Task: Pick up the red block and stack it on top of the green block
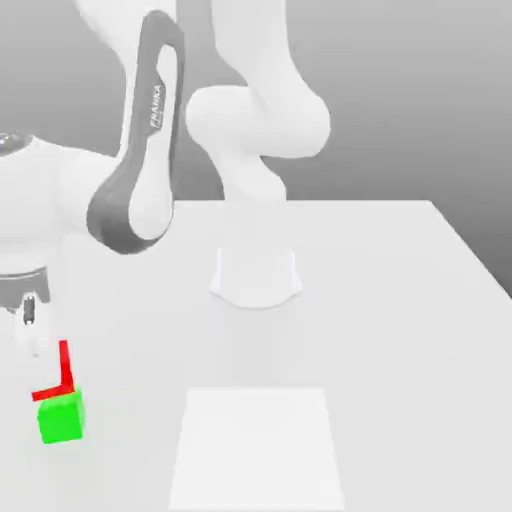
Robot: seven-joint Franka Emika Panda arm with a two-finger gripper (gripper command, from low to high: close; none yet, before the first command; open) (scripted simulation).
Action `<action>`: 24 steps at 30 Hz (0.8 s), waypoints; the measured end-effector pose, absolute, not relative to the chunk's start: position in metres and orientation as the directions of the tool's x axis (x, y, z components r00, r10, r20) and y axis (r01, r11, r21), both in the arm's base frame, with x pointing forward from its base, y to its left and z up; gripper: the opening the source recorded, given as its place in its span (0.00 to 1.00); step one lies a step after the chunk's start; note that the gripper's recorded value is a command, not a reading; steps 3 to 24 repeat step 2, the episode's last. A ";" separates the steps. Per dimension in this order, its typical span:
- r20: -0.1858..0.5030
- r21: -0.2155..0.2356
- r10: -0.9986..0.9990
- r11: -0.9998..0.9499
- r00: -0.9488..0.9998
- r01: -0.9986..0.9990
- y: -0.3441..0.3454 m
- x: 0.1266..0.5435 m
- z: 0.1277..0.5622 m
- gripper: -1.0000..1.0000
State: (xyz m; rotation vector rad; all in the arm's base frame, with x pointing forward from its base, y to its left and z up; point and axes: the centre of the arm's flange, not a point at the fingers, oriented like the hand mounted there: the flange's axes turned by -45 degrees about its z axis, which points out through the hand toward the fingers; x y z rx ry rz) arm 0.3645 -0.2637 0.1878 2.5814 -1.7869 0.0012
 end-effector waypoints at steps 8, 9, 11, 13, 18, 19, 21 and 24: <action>0.002 0.001 -0.936 -0.352 0.352 -0.936 -0.264 0.365 0.188 1.00; 0.002 0.001 -0.936 -0.352 0.352 -0.936 -0.264 0.365 0.188 1.00; 0.002 0.001 -0.936 -0.352 0.352 -0.936 -0.264 0.365 0.188 1.00; 0.002 0.001 -0.936 -0.352 0.352 -0.936 -0.264 0.365 0.188 1.00; 0.002 0.001 -0.936 -0.352 0.352 -0.936 -0.264 0.365 0.188 1.00; 0.002 0.001 -0.936 -0.352 0.352 -0.936 -0.264 0.365 0.188 1.00; 0.002 0.001 -0.936 -0.352 0.352 -0.936 -0.264 0.365 0.188 1.00; 0.002 0.001 -0.936 -0.352 0.352 -0.936 -0.264 0.365 0.188 1.00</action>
